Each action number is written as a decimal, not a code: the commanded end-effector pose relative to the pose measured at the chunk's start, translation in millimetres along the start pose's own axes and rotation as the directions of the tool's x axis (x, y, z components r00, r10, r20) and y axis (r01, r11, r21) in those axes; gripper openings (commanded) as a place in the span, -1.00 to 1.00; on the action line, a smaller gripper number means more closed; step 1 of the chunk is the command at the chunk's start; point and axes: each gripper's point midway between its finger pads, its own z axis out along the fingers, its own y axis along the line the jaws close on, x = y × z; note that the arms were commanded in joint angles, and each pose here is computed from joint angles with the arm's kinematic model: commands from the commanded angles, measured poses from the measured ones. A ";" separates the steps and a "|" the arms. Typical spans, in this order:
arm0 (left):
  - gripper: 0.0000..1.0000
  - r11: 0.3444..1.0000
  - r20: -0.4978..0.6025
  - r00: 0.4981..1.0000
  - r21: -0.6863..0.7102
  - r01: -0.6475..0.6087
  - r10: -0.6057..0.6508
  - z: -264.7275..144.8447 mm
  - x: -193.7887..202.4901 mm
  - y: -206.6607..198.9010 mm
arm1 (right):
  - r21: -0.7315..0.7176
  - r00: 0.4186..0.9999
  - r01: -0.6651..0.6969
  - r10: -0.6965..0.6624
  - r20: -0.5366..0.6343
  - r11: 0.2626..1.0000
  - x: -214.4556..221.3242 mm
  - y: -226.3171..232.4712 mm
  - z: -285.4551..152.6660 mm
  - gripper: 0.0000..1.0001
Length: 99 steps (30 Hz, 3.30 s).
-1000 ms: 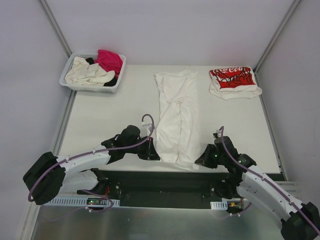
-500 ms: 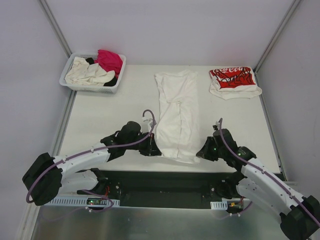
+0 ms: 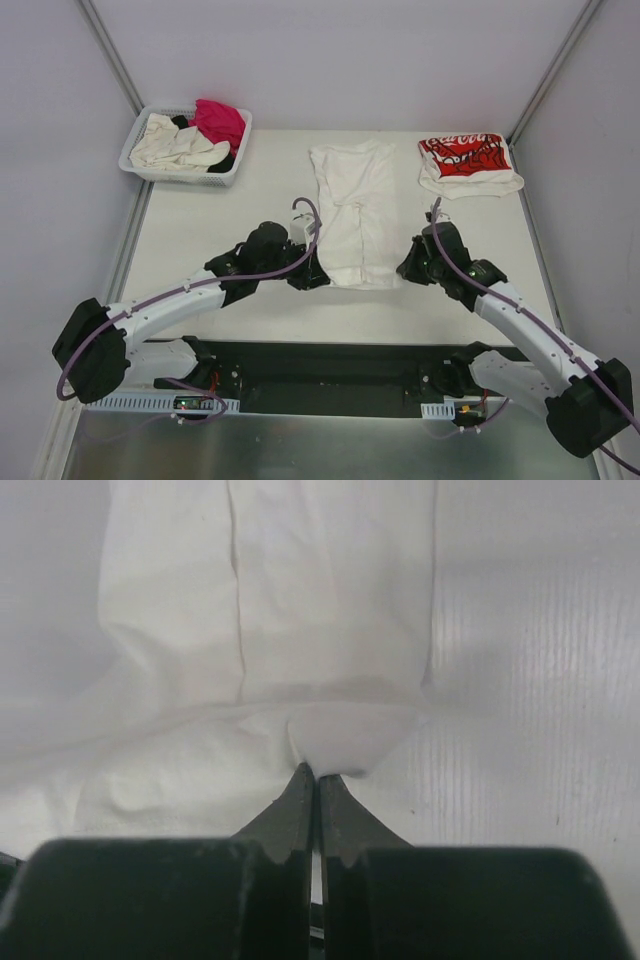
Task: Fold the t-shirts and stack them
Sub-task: Grab the bottom of the folded rectangular tshirt with both arms, then fold the folded rectangular tshirt in 1/3 of the way
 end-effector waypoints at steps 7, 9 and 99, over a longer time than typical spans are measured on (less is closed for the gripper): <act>-1.00 0.994 0.099 0.992 -0.080 -0.073 0.081 -3.0 -40.6 15.3 | 0.046 0.986 0.009 -0.017 0.168 0.999 -88.7 9.5 4.9 -0.98; -1.00 0.992 0.121 0.989 -0.105 -0.070 0.082 -3.7 -49.9 22.7 | 0.042 0.983 -0.005 -0.003 0.182 0.999 -98.6 10.2 5.2 -0.98; 0.63 0.996 0.166 0.984 -0.044 0.076 -0.068 99.9 -210.6 177.8 | -0.220 0.971 -0.236 0.235 -0.030 0.946 -152.2 63.3 136.5 -0.60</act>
